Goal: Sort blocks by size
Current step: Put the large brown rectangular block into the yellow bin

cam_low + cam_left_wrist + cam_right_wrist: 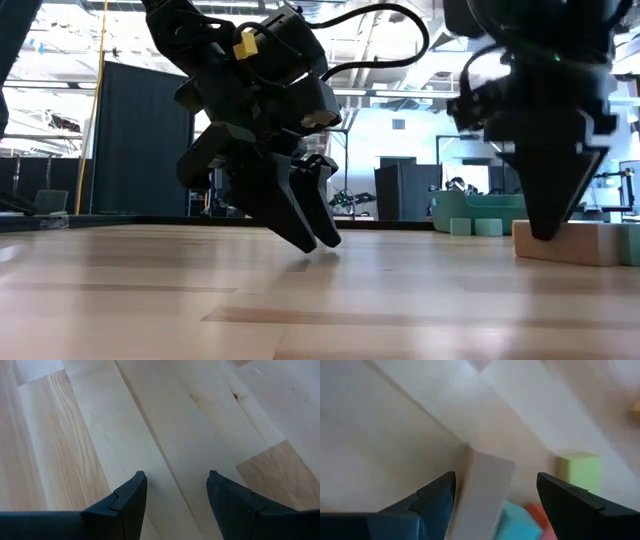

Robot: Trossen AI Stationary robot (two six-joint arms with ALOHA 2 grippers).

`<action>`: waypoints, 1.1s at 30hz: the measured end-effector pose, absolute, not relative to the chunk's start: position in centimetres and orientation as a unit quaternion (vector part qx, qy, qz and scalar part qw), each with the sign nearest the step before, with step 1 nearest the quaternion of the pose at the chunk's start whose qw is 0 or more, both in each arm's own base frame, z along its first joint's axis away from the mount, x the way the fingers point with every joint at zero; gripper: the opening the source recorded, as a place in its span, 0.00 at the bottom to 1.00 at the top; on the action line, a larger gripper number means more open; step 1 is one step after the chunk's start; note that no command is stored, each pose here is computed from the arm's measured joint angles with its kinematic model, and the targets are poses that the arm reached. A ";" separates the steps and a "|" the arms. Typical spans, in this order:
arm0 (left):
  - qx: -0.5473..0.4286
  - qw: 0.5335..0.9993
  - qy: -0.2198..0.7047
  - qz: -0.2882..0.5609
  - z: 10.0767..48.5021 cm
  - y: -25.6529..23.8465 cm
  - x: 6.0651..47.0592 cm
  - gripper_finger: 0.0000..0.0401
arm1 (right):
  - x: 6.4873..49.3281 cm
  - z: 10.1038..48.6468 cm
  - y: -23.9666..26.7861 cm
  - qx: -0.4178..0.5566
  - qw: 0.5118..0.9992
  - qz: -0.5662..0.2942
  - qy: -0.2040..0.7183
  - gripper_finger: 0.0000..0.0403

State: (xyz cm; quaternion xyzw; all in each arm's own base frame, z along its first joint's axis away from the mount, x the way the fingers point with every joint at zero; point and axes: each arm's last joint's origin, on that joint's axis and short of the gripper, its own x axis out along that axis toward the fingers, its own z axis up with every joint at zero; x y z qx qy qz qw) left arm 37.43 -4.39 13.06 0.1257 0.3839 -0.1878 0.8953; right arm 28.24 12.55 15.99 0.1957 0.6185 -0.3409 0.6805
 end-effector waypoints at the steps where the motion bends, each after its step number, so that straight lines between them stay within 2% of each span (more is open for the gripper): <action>1: 0.126 0.895 0.384 -0.188 13.1 -4.4 37.4 0.49 | 28.2 15.6 12.6 0.200 0.683 -0.339 0.615 0.76; 8: 0.126 0.895 0.383 -0.188 13.1 -4.4 37.4 0.49 | 28.5 14.7 12.7 0.217 0.700 -0.307 0.607 0.76; 12: 0.126 0.896 0.383 -0.188 13.1 -4.4 37.4 0.49 | 28.4 14.6 12.6 0.216 0.700 -0.306 0.608 0.72; 16: 0.126 0.896 0.383 -0.188 13.1 -4.4 37.5 0.49 | 28.4 14.6 12.7 0.218 0.700 -0.305 0.608 0.62; 22: 0.126 0.896 0.382 -0.188 13.1 -4.4 37.5 0.49 | 28.4 14.6 12.7 0.221 0.696 -0.299 0.614 0.39; 29: 0.125 0.896 0.382 -0.187 13.1 -4.4 37.5 0.49 | 28.3 14.8 12.7 0.219 0.696 -0.292 0.618 0.38; 33: 0.125 0.896 0.383 -0.187 13.1 -4.4 37.5 0.49 | 28.4 16.2 12.9 0.228 0.705 -0.282 0.609 0.39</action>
